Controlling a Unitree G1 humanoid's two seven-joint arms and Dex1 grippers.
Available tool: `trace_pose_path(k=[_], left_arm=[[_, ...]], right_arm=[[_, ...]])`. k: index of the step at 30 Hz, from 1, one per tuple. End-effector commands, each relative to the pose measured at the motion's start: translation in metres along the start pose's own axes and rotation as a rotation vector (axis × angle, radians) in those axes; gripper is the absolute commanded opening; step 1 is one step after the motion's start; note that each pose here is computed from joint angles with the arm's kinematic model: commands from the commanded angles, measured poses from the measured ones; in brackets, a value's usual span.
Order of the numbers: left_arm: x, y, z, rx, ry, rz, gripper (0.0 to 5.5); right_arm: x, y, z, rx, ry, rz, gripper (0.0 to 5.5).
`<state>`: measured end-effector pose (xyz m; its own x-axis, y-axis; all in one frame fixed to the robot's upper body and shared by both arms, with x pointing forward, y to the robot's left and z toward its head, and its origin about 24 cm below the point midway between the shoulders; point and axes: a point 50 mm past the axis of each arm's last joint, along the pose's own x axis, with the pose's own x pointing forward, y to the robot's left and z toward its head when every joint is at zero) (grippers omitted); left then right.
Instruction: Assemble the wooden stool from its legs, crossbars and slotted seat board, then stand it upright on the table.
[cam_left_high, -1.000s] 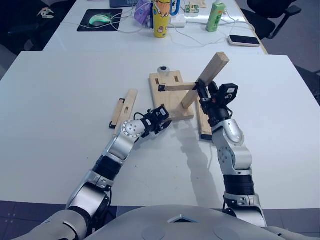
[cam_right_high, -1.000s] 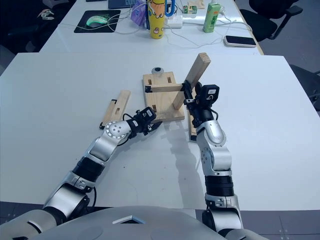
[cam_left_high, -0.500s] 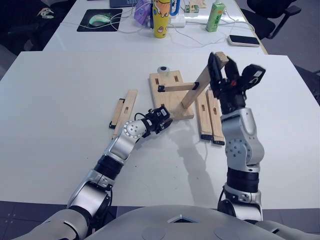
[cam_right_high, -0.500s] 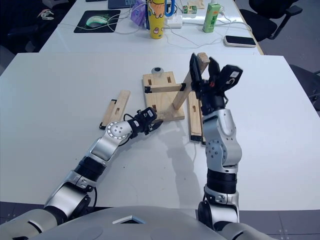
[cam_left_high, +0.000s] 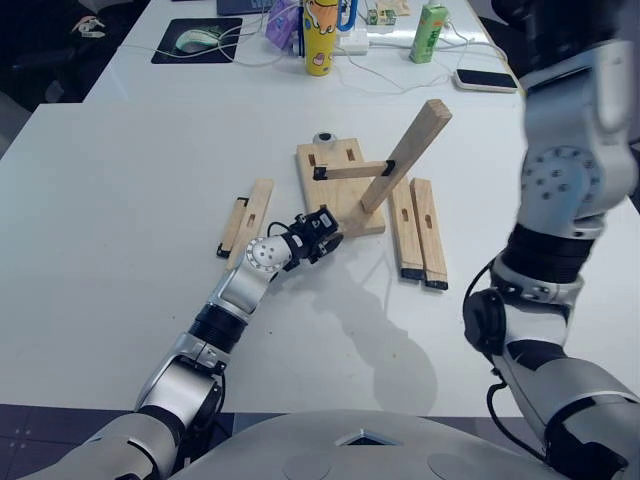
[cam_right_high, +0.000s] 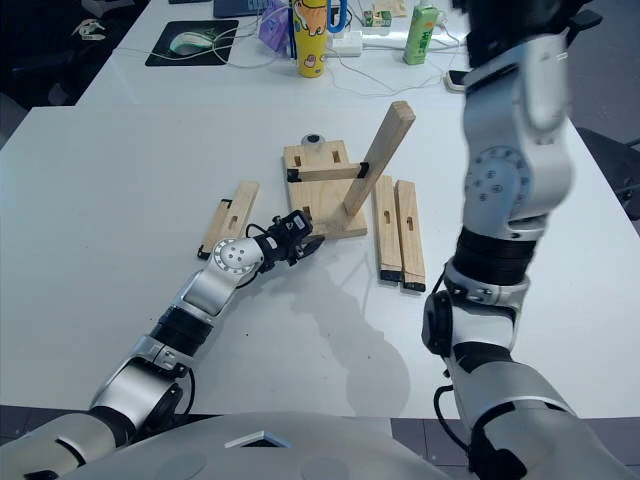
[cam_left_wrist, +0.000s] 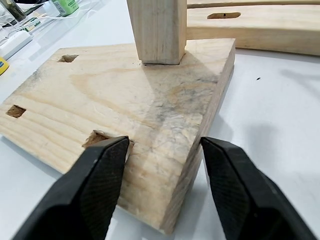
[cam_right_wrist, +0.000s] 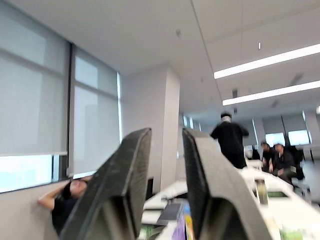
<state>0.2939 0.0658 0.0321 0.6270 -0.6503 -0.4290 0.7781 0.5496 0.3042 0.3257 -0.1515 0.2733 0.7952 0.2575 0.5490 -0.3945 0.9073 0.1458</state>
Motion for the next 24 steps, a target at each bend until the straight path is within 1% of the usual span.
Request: trace_pose_path(k=[1, 2, 3, 4, 6, 7, 8, 10, 11, 12, 13, 14, 15, 17, 19, 21, 24], left_arm=[[-0.005, -0.005, -0.029, -0.050, 0.124, -0.010, 2.69], [-0.003, -0.005, -0.027, -0.043, 0.121, -0.020, 2.69], [-0.002, -0.004, -0.026, -0.038, 0.119, -0.025, 2.69], [-0.004, -0.003, -0.027, -0.045, 0.119, -0.017, 2.69], [-0.007, -0.002, -0.030, -0.070, 0.122, 0.004, 2.69], [-0.007, -0.003, -0.033, -0.075, 0.128, 0.004, 2.69], [-0.007, -0.004, -0.034, -0.078, 0.133, 0.004, 2.69], [-0.007, -0.004, -0.037, -0.086, 0.139, 0.002, 2.69], [-0.008, -0.004, -0.038, -0.084, 0.143, 0.003, 2.69], [-0.008, -0.004, -0.038, -0.084, 0.145, 0.002, 2.69], [-0.008, -0.004, -0.039, -0.082, 0.148, 0.001, 2.69], [-0.009, -0.003, -0.039, -0.082, 0.147, 0.002, 2.69], [-0.009, -0.002, -0.039, -0.083, 0.147, 0.004, 2.69], [-0.010, 0.000, -0.039, -0.083, 0.147, 0.009, 2.69], [-0.011, 0.001, -0.040, -0.084, 0.147, 0.014, 2.69], [-0.012, 0.002, -0.040, -0.086, 0.148, 0.024, 2.69], [-0.016, 0.004, -0.043, -0.092, 0.154, 0.037, 2.69]], right_arm=[[-0.088, -0.014, -0.158, 0.061, 0.780, -0.132, 0.47], [-0.115, -0.016, -0.169, 0.100, 0.864, -0.158, 0.28], [-0.123, -0.015, -0.162, 0.108, 0.827, -0.144, 0.12], [-0.110, -0.016, -0.144, 0.096, 0.706, -0.128, 0.02], [-0.063, -0.023, -0.086, 0.036, 0.345, -0.113, 0.02], [-0.048, -0.028, -0.063, 0.018, 0.226, -0.122, 0.02], [-0.036, -0.033, -0.044, -0.021, 0.146, -0.136, 0.02], [-0.025, -0.047, -0.014, -0.107, 0.043, -0.219, 0.02], [-0.028, -0.058, 0.000, -0.212, -0.004, -0.291, 0.02], [-0.035, -0.070, 0.008, -0.340, -0.015, -0.365, 0.02], [-0.045, -0.082, 0.006, -0.417, 0.009, -0.434, 0.02], [-0.061, -0.098, -0.007, -0.459, 0.101, -0.516, 0.02], [-0.077, -0.110, -0.023, -0.450, 0.196, -0.570, 0.02], [-0.109, -0.116, -0.054, -0.422, 0.375, -0.602, 0.02], [-0.137, -0.112, -0.078, -0.376, 0.525, -0.601, 0.02], [-0.162, -0.098, -0.099, -0.312, 0.661, -0.538, 0.02], [-0.179, -0.068, -0.114, -0.173, 0.778, -0.389, 0.02]])
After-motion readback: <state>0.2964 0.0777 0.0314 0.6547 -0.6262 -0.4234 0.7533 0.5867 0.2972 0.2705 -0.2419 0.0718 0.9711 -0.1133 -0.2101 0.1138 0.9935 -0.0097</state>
